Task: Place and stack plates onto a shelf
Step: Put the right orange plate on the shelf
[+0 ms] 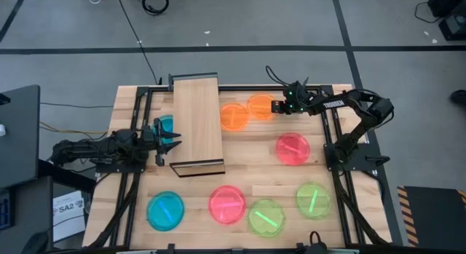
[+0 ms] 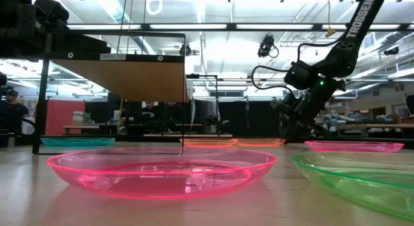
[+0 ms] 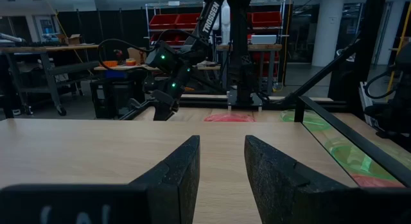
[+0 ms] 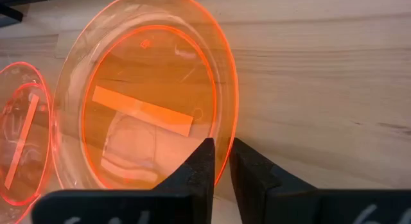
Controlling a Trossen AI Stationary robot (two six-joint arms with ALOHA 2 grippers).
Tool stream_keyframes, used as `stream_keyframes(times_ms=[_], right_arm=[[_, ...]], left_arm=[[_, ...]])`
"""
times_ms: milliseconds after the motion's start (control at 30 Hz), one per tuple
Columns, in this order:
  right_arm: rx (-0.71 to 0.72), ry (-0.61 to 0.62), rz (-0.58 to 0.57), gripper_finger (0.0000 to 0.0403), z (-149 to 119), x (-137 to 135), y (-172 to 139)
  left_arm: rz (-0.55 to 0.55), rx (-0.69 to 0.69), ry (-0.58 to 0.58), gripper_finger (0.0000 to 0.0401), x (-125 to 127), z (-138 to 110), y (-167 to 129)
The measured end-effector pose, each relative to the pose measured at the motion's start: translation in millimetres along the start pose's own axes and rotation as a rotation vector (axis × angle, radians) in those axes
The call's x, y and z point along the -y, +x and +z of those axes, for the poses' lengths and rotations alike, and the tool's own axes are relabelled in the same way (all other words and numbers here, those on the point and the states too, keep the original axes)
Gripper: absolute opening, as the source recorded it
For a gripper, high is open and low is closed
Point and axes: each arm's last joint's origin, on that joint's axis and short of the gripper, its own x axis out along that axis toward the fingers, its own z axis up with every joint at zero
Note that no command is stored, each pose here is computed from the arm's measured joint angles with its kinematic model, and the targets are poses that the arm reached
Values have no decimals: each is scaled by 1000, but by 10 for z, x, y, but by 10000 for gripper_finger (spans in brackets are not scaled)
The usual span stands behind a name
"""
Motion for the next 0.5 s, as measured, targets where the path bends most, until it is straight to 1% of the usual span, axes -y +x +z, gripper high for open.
stream_keyframes(times_ms=[333, 500], right_arm=[[4, 0, 3, 14, 6, -1, -3], [11, 14, -4, 8, 36, 36, -10]], left_arm=[[0, 0, 0, 130, 0, 0, 0], [0, 0, 0, 130, 0, 0, 0]])
